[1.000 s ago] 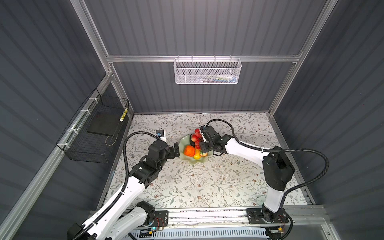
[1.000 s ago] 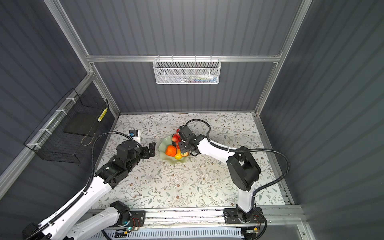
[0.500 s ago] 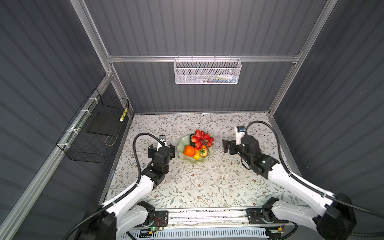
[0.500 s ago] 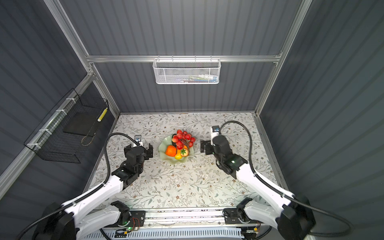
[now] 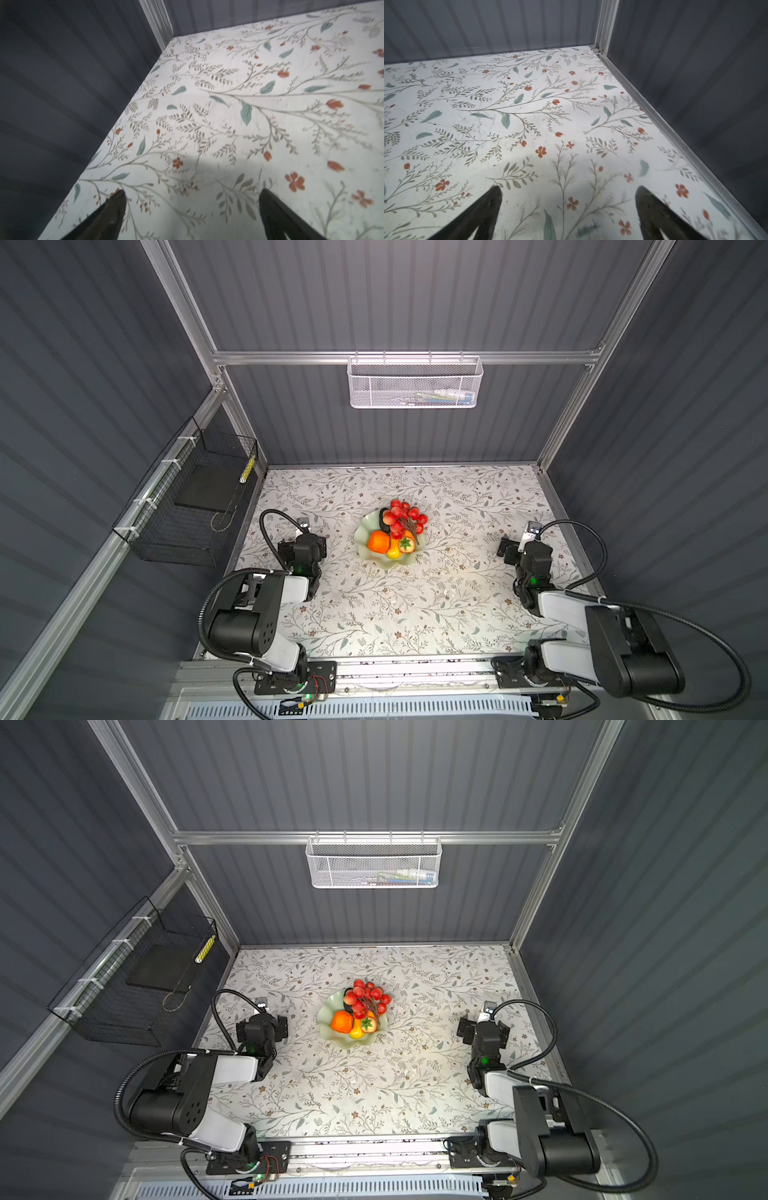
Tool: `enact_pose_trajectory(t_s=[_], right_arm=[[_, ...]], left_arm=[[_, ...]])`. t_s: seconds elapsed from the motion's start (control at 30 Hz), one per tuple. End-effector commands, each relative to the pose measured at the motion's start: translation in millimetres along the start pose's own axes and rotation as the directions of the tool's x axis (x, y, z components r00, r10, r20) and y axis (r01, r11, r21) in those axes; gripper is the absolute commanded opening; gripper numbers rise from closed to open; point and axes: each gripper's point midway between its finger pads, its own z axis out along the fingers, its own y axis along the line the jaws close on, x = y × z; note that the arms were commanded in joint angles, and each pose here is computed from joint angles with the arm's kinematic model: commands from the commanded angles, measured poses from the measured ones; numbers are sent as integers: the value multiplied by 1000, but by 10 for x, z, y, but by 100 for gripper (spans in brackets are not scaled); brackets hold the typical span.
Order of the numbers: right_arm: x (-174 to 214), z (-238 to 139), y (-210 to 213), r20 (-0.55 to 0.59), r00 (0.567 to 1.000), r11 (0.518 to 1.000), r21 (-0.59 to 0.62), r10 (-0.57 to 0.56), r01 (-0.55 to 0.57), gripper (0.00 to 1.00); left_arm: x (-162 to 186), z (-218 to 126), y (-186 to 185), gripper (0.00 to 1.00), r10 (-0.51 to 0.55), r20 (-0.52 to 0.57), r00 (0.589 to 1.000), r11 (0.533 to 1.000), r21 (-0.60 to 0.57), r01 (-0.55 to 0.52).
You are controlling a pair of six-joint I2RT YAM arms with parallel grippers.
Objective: Place and organize the fake fruits in the fruit bowl
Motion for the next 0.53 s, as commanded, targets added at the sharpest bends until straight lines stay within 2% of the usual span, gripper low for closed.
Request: enact_pose_trajectory(t_s=[0.0,0.03,0.1,0.17,0.33,0.43,0.5], right_arm=[[-401,74,134,206,979,998,-67,6,8,99],[-445,55,121,228,974,998,-59,11,2,99],[-368,69,116,155,988,998,-59,14,-5,99],[-415,74,110,205,979,999,-52,12,-1,99],[-407,44,91,209,978,999,-45,18,-9,99],[-385,114,99,157,987,999,-49,17,-10,99],[-398,74,133,184,983,997,-74,14,0,99]], left_arm=[[-171,31,-30,100,15,57,998,1000,19,-16],[-176,25,-21,100,19,67,998,1000,14,-20],[-181,18,-6,100,32,84,996,999,6,-32],[-193,25,-4,100,33,95,995,999,0,-33],[-187,22,13,100,27,89,996,1000,-7,-26],[-184,37,4,100,30,81,996,1000,-7,-30],[-184,30,8,100,30,83,996,1000,-7,-29]])
